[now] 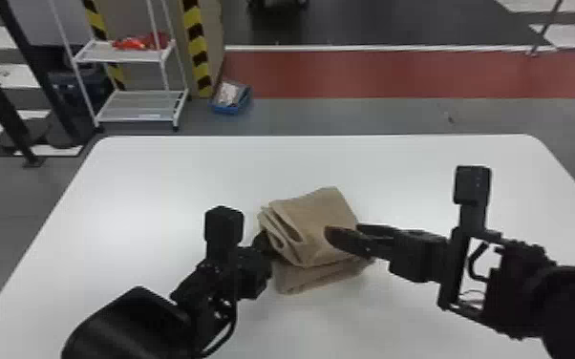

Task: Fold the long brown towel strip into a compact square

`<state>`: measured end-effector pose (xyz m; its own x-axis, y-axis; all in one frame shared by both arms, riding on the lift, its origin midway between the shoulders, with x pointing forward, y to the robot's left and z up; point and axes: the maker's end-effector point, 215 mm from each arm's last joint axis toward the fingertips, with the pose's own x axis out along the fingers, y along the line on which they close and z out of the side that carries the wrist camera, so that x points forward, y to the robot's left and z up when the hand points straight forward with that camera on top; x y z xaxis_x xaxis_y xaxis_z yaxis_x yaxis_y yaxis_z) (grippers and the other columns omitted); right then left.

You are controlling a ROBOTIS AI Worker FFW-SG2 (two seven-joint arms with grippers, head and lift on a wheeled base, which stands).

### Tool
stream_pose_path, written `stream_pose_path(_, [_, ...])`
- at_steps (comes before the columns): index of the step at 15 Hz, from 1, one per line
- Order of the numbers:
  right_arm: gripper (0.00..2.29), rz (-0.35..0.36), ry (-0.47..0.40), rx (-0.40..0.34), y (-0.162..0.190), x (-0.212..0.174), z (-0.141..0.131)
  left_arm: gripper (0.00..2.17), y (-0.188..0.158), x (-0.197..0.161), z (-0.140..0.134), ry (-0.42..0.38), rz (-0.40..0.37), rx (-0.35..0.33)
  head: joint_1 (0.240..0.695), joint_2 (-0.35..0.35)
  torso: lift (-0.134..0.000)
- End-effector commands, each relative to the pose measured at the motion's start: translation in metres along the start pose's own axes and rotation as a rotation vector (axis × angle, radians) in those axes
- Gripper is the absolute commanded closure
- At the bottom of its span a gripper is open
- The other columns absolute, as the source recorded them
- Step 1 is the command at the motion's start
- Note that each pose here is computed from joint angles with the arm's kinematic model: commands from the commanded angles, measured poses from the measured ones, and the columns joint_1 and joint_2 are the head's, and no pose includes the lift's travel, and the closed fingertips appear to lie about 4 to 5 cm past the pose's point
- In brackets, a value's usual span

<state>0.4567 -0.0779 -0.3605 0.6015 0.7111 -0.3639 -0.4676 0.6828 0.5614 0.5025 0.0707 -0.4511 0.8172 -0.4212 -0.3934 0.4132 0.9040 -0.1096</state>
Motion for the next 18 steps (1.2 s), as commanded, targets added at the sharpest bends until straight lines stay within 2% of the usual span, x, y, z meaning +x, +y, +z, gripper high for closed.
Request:
stream_pose_path(1, [0.22,0.0,-0.006,0.048,-0.009,-0.016,-0.018,2.11,0.0,-0.002,0.002,-0.002,-0.003,-0.003,0.695,-0.004,-0.12])
stream_pose_path(5, [0.22,0.0,-0.058,0.073,-0.012,-0.037,-0.021,2.11,0.009,-0.007,0.004,-0.003,0.009,0.022,0.695,-0.031,-0.12])
stream_pose_path(8, [0.22,-0.004,-0.054,0.081,-0.014,-0.04,-0.025,2.1,0.043,-0.025,0.003,0.015,0.059,0.04,0.695,-0.03,-0.12])
stream_pose_path(13, [0.22,0.004,-0.029,0.094,-0.01,-0.034,-0.039,2.06,0.091,-0.057,0.014,-0.018,0.134,0.028,0.695,0.047,-0.12])
stream_pose_path(15, [0.54,-0.001,-0.013,0.103,-0.011,-0.036,-0.048,2.06,0.101,-0.062,0.026,-0.054,0.155,0.024,0.695,0.073,-0.12])
stream_pose_path(17, [1.19,-0.023,0.034,0.13,-0.02,-0.04,-0.063,2.06,0.109,-0.064,0.033,-0.074,0.167,0.018,0.695,0.098,-0.12])
stream_pose_path(18, [1.65,-0.032,0.054,0.144,-0.026,-0.043,-0.069,2.06,0.111,-0.065,0.035,-0.079,0.171,0.018,0.695,0.101,-0.12])
